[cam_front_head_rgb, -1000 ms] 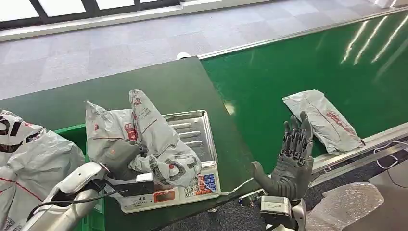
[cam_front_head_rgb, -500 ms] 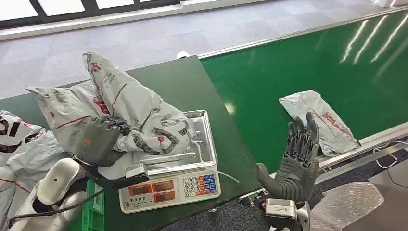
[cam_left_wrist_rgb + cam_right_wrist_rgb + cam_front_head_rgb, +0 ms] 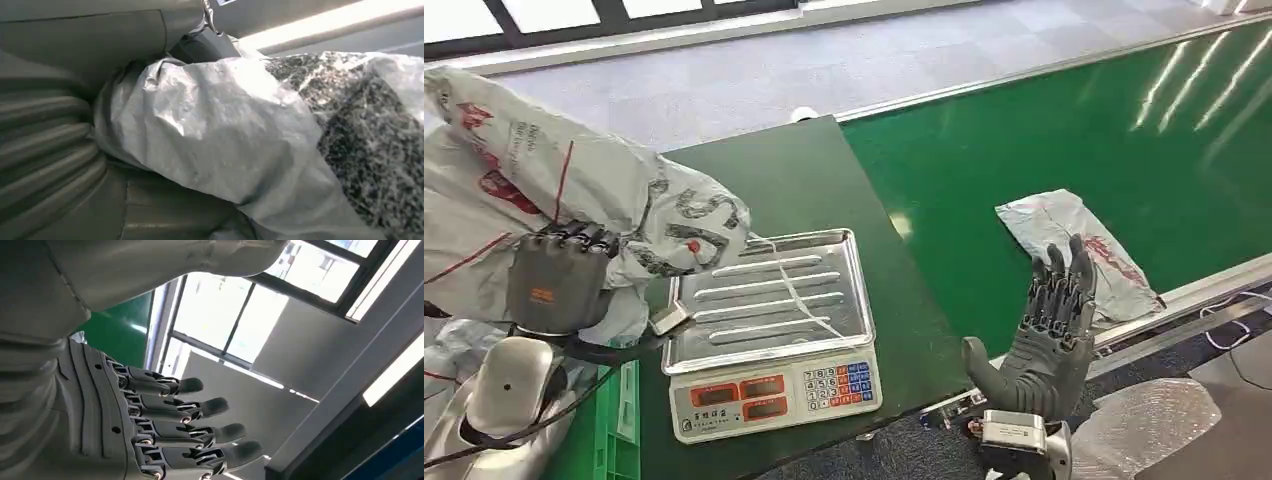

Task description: Moved the parcel from conveyor to table for the left to box.

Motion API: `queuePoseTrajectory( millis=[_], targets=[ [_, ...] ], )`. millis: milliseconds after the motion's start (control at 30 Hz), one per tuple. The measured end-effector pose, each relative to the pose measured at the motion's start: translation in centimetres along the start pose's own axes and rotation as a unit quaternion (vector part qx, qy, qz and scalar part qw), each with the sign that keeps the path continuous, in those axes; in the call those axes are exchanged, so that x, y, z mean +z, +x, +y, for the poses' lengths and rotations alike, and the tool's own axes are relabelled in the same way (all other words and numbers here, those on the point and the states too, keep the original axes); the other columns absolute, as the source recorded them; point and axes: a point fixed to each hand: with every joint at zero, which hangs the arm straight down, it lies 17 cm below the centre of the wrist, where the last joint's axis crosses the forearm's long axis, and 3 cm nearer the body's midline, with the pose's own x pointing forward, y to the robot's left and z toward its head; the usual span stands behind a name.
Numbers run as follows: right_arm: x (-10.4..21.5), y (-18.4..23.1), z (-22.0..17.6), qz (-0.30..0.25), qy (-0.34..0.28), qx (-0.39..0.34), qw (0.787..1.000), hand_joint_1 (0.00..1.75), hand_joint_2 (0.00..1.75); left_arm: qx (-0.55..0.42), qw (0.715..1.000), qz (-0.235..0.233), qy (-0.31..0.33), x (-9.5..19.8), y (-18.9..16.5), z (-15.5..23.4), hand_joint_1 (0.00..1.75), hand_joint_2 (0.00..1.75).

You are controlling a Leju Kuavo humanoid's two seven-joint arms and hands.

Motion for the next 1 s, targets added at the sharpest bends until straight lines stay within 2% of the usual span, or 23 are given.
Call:
queuePoseTrajectory(
  millis=[133,267,633,1000],
  targets=[
    [0.0,-0.2,-0.3,0.001,-0.005,0.007,1.000,0.00,1.75,-0.004,0.997,0.066,-0.028,1.8,-6.9,-2.6,1.75,1.75],
    [0.0,-0.3,-0.3,0.004,-0.004,0.013,1.000,0.00,1.75,-0.012,0.993,0.106,-0.053,4.3,-10.4,-4.5,1.75,1.75],
    [0.0,-0.3,-0.1,0.003,0.002,0.015,1.000,0.00,1.75,-0.007,0.982,0.163,-0.096,9.7,-13.9,-7.5,1.75,1.75],
    [0.1,-0.1,0.5,-0.001,0.016,0.011,1.000,0.00,1.75,0.036,0.977,0.172,-0.122,13.0,-13.7,-8.8,1.75,1.75]
  ],
)
